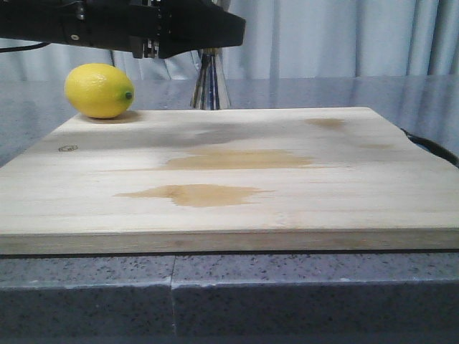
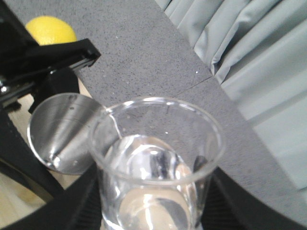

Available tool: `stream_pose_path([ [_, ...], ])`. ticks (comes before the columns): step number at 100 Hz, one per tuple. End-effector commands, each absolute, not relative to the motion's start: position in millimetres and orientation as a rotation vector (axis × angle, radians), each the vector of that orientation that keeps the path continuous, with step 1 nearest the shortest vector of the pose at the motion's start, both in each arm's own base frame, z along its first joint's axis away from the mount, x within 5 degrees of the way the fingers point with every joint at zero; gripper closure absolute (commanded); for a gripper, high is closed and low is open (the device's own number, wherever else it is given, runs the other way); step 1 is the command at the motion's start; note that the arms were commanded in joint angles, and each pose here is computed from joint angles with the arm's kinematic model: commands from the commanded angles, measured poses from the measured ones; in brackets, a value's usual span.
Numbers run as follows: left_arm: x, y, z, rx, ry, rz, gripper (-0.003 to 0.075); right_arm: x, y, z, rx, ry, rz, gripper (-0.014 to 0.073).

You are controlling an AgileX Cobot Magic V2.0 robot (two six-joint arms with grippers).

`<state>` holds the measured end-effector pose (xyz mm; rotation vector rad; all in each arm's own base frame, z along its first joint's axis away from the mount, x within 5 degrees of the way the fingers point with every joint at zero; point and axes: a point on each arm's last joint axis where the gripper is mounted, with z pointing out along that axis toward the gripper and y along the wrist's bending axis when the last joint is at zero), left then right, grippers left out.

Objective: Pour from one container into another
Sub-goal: 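Lift the beaker with the right gripper over the held jigger, then tilt the beaker with the right gripper, pouring liquid into the jigger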

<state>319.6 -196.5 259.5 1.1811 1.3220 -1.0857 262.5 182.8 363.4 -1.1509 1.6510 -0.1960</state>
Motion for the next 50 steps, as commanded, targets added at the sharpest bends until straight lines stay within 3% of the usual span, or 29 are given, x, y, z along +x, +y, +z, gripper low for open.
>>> stream_pose_path([
  [1,311.0,-198.6,294.6,1.119,1.162,-1.166,0.0523,258.7,186.9,387.2,-1.185,1.479,-0.272,0.0319],
  [50,311.0,-198.6,294.6,1.119,1.162,-1.166,0.0523,260.3,185.2,390.3,-1.284,1.364,-0.456,0.0319],
])
